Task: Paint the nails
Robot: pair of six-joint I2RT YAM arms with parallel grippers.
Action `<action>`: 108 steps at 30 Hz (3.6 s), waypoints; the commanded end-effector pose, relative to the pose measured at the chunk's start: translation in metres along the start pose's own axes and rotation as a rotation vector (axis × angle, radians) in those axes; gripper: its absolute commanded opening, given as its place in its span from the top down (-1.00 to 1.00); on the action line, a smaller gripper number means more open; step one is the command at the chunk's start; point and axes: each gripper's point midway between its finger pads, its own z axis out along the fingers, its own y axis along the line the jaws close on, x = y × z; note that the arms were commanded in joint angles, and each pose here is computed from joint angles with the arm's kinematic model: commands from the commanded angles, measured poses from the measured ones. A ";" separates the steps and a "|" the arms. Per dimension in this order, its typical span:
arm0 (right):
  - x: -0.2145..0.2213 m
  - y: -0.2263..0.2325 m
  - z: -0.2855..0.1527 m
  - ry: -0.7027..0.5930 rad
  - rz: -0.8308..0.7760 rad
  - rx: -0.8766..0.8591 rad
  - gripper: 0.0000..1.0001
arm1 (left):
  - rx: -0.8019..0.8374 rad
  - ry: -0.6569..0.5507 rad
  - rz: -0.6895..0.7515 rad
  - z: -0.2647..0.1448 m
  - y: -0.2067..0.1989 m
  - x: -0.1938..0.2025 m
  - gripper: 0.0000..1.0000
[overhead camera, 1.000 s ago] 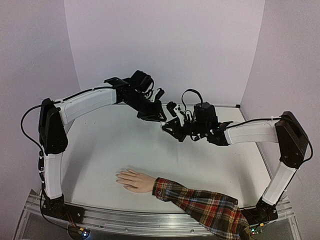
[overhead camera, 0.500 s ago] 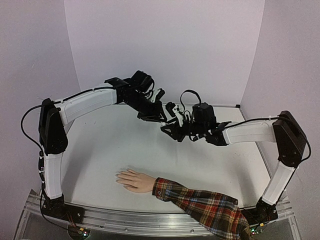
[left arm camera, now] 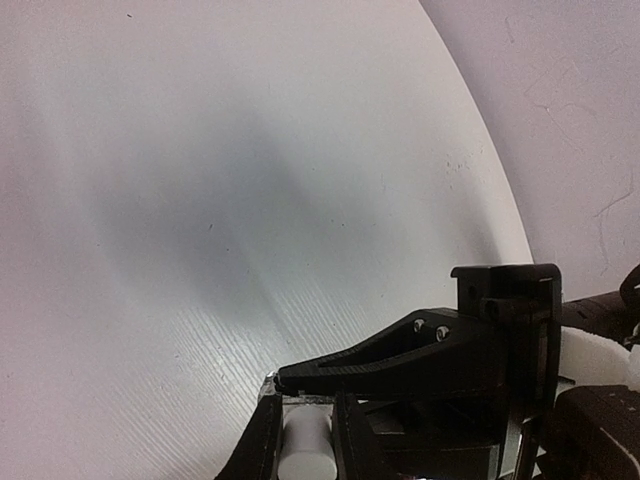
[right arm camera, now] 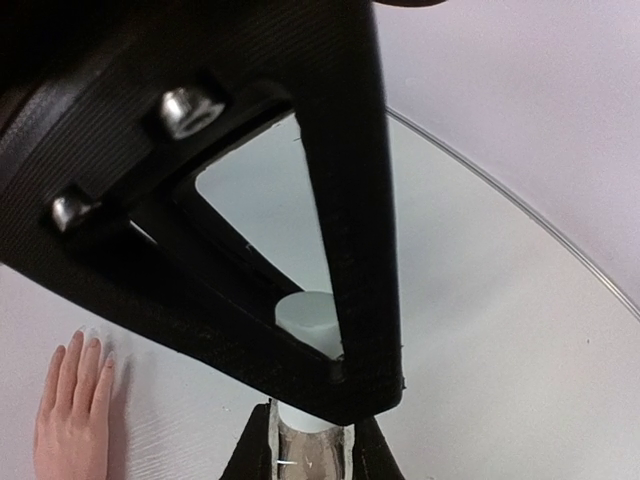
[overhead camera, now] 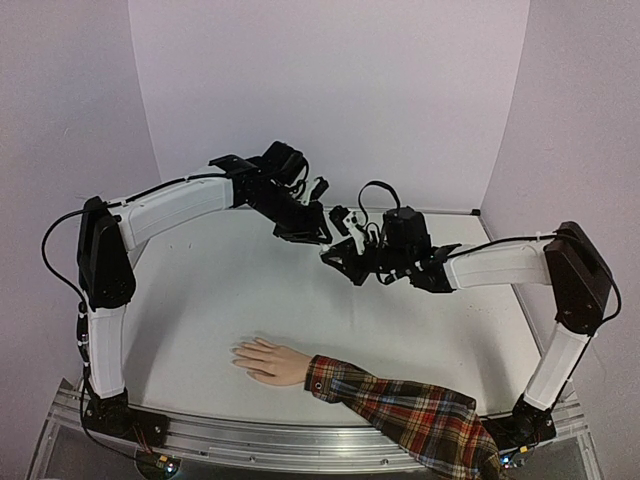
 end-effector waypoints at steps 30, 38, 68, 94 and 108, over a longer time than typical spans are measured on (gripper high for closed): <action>-0.067 0.018 -0.058 -0.222 -0.046 -0.021 1.00 | 0.270 -0.350 0.163 -0.073 -0.083 -0.019 -0.09; -0.084 0.054 -0.080 -0.277 -0.034 -0.222 1.00 | 0.483 -0.414 0.301 -0.100 -0.112 0.002 -0.33; -0.121 0.060 -0.096 -0.360 -0.015 -0.305 1.00 | 0.533 -0.430 0.442 -0.114 -0.121 0.018 0.30; -0.097 -0.042 -0.077 -0.252 -0.012 0.539 1.00 | -0.078 -0.582 -0.212 -0.056 -0.041 -0.070 1.00; -0.110 0.020 -0.089 -0.336 -0.047 0.067 1.00 | 0.564 -0.559 0.161 -0.143 -0.105 -0.012 -0.61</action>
